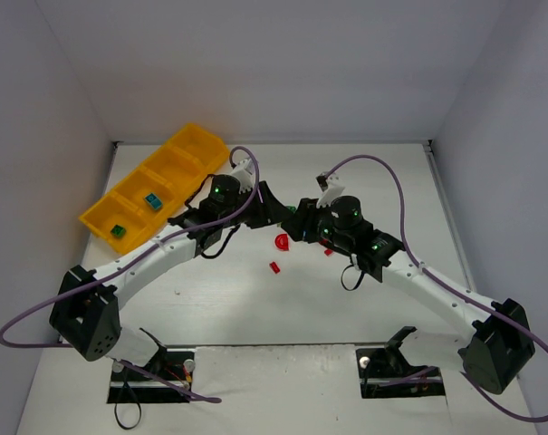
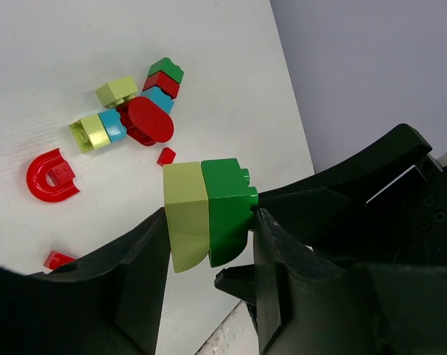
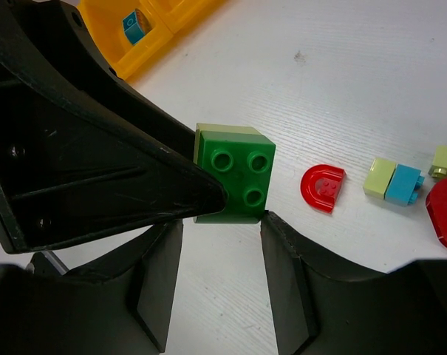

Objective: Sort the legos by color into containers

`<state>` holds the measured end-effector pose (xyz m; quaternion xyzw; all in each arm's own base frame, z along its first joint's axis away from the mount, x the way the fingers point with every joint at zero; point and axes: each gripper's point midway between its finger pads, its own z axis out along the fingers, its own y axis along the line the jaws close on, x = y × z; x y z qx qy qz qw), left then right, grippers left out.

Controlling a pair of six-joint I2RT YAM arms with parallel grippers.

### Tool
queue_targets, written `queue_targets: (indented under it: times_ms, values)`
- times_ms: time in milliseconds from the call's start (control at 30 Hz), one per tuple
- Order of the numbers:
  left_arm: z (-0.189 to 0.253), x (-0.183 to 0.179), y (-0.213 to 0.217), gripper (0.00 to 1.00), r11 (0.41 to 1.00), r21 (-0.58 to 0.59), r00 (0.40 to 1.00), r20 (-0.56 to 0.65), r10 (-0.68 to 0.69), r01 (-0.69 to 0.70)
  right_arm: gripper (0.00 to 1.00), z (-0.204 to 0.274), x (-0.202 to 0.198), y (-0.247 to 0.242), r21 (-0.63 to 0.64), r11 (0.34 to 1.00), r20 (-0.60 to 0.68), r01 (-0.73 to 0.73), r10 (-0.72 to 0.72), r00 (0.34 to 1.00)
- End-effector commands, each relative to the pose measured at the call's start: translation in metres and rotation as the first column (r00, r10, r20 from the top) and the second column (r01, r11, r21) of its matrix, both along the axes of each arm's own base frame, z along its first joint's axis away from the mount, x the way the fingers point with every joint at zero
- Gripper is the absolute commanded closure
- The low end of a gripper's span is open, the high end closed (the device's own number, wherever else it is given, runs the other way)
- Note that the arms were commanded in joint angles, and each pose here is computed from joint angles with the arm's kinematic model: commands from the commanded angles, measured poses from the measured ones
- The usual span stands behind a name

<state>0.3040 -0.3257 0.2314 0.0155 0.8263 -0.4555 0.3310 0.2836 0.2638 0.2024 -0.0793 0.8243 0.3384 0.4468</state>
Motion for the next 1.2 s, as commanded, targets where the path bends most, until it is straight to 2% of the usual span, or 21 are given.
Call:
queue_targets:
  times_ms: [0, 433, 867, 1033, 1167]
  values:
    - [0.036, -0.011, -0.006, 0.76, 0.995, -0.076, 0.995, 0.086, -0.055, 0.062, 0.57, 0.056, 0.021, 0.010, 0.126, 0.992, 0.134, 0.016, -0.033, 0.990]
    - [0.034, -0.013, -0.007, 0.76, 0.994, -0.080, 0.994, 0.085, -0.068, 0.075, 0.56, 0.057, 0.030, 0.003, 0.118, 0.992, 0.143, 0.050, -0.067, 0.988]
    - [0.029, -0.015, -0.011, 0.76, 0.992, -0.085, 0.993, 0.079, -0.089, 0.096, 0.55, 0.064, 0.032, 0.010, 0.133, 0.991, 0.162, 0.016, -0.038, 0.986]
    - [0.029, -0.016, -0.013, 0.76, 0.990, -0.092, 0.992, 0.074, -0.102, 0.109, 0.57, 0.070, 0.031, 0.012, 0.147, 0.989, 0.186, 0.001, -0.029, 0.982]
    - [0.028, -0.016, -0.015, 0.76, 0.988, -0.097, 0.991, 0.069, -0.112, 0.119, 0.62, 0.074, 0.030, 0.011, 0.155, 0.988, 0.209, -0.006, -0.027, 0.978]
